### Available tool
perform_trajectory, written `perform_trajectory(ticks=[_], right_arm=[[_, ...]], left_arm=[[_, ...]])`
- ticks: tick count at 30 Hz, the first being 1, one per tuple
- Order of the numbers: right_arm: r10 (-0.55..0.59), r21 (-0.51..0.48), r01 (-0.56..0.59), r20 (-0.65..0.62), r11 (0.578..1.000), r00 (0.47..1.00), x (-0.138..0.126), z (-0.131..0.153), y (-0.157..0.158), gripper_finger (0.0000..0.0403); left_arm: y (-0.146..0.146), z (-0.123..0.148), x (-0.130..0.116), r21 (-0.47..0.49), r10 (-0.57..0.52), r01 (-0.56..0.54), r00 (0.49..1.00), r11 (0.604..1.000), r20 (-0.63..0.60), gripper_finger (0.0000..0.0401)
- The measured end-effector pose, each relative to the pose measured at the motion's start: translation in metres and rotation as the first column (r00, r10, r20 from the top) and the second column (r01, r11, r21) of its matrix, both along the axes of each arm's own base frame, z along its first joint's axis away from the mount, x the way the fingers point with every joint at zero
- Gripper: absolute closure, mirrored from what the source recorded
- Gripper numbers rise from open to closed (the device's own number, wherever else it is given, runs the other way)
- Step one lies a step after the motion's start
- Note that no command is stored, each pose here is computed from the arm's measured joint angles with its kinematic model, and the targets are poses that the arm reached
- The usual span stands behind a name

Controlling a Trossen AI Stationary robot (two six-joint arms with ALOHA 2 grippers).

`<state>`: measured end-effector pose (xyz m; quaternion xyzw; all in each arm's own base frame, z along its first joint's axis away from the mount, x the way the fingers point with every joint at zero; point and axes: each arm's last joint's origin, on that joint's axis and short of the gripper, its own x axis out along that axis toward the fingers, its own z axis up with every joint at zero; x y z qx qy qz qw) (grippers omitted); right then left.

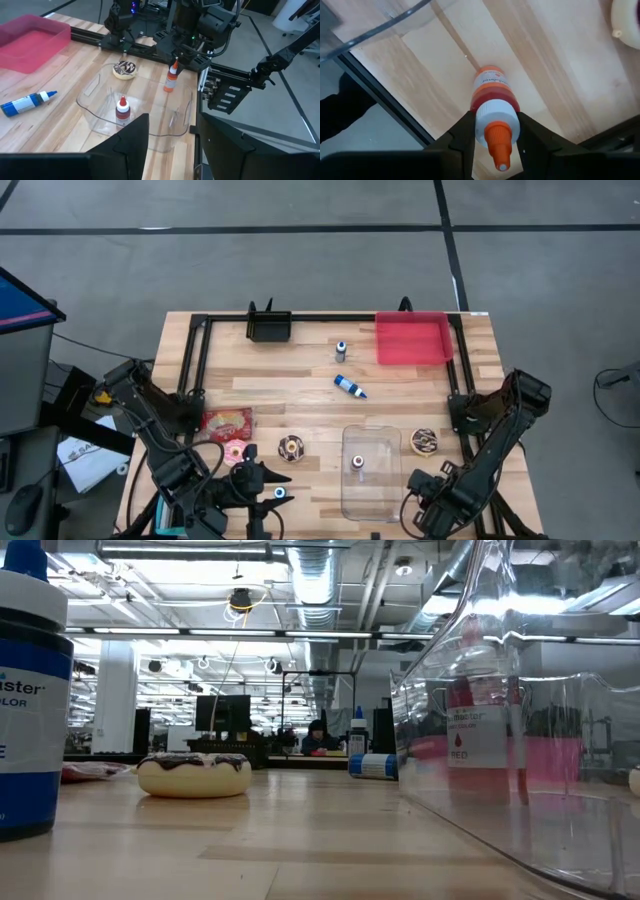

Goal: Pick & Place Food Item
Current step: Put the orange food coloring bottle into the transparent bin

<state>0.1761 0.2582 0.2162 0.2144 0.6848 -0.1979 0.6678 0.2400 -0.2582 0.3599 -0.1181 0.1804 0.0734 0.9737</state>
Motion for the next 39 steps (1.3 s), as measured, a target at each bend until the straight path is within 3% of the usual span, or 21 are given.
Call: perform_trajectory(ticks=[5,11,14,19,24,31,39], right_arm=[[0.014,-0.005,-0.014,0.026,1.0,1.0,-0.001,0.03,-0.003,0.0297],[-0.02,0.02,0.016,0.169,1.0,0.985,0.004,0.086,-0.022,0.0297],[-0.012,0.033,0.005,0.207,0.999,0.978,0.019,0.103,-0.037,0.0297],[0.078,-0.026,-0.074,0.197,0.997,0.977,0.056,0.113,-0.062,0.0297],[0.168,-0.072,-0.159,0.134,0.985,0.977,0.089,0.114,-0.09,0.0297],[0.298,-0.067,-0.3,-0.031,0.952,0.954,0.118,0.085,-0.106,0.0297],[0.36,-0.066,-0.361,-0.016,0.93,0.933,0.135,0.065,-0.1,0.0297]], left_arm=[[0.001,-0.002,-0.001,0.022,0.0,0.0,1.0,1.0,-0.014,0.0233],[0.005,-0.008,-0.004,0.091,0.007,0.0,0.997,0.996,-0.072,0.0233],[0.006,-0.013,-0.004,0.1,0.029,-0.022,0.997,0.995,-0.07,0.0233],[0.005,-0.028,-0.006,0.075,0.057,-0.051,0.995,0.996,-0.079,0.0233],[0.001,-0.041,-0.006,0.037,0.059,-0.057,0.996,0.998,-0.064,0.0233],[0.0,-0.046,-0.007,0.034,0.069,-0.068,0.996,0.997,-0.047,0.0233],[0.0,-0.046,-0.006,0.035,0.07,-0.068,0.996,0.997,-0.047,0.0233]])
